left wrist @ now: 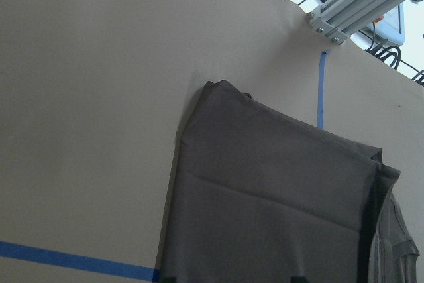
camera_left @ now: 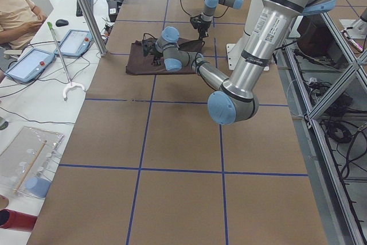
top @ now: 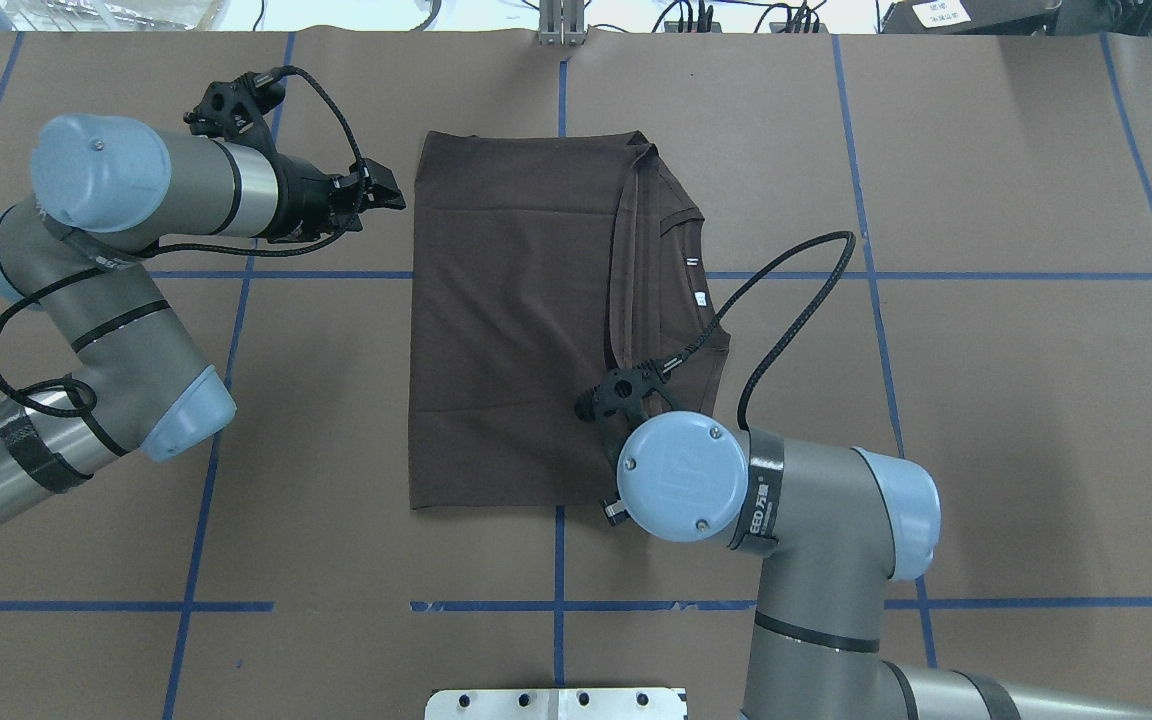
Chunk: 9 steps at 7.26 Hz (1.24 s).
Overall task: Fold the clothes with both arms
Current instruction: 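Move the right gripper to the shirt's near edge beside the collar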
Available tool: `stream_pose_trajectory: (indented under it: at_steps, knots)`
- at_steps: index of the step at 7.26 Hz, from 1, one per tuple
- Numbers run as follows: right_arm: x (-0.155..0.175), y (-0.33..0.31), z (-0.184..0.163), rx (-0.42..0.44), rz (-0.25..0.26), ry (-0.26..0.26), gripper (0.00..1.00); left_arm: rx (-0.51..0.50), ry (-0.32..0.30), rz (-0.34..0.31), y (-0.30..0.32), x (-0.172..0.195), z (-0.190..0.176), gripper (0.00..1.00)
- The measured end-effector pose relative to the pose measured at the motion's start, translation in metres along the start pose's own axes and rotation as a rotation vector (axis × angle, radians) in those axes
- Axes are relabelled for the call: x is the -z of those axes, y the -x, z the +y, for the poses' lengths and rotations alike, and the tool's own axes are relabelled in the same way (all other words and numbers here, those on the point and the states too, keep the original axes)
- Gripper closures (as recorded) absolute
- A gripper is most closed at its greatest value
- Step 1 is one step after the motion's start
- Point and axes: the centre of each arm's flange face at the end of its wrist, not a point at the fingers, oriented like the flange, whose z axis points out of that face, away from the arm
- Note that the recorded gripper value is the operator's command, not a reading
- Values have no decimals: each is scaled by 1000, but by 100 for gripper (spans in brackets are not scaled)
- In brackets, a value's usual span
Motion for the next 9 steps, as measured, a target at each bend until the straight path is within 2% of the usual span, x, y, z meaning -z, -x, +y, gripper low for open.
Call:
stream_pose_trajectory:
  at_steps: [1,2,4,6,7,9]
  knots:
    - [-4,0,6,-2,14,-6,64,3,1,1,0,-1,1,34]
    - [-9,-7,8,-5,27,-6,57,3,2,1,0,-1,2,34]
    - [-10,-29,13,-17,42,-6,58,3,2,2,0,-3,2,34]
    - [-1,-39,-1,-78,21,-40,57,2,2,2,0,-3,2,34]
    - [-1,-37,-11,-178,-12,-68,56,2,2,3,-1,-3,2,34]
    - [-16,-27,-16,-541,-96,-93,56,2,2,5,-2,-3,2,34]
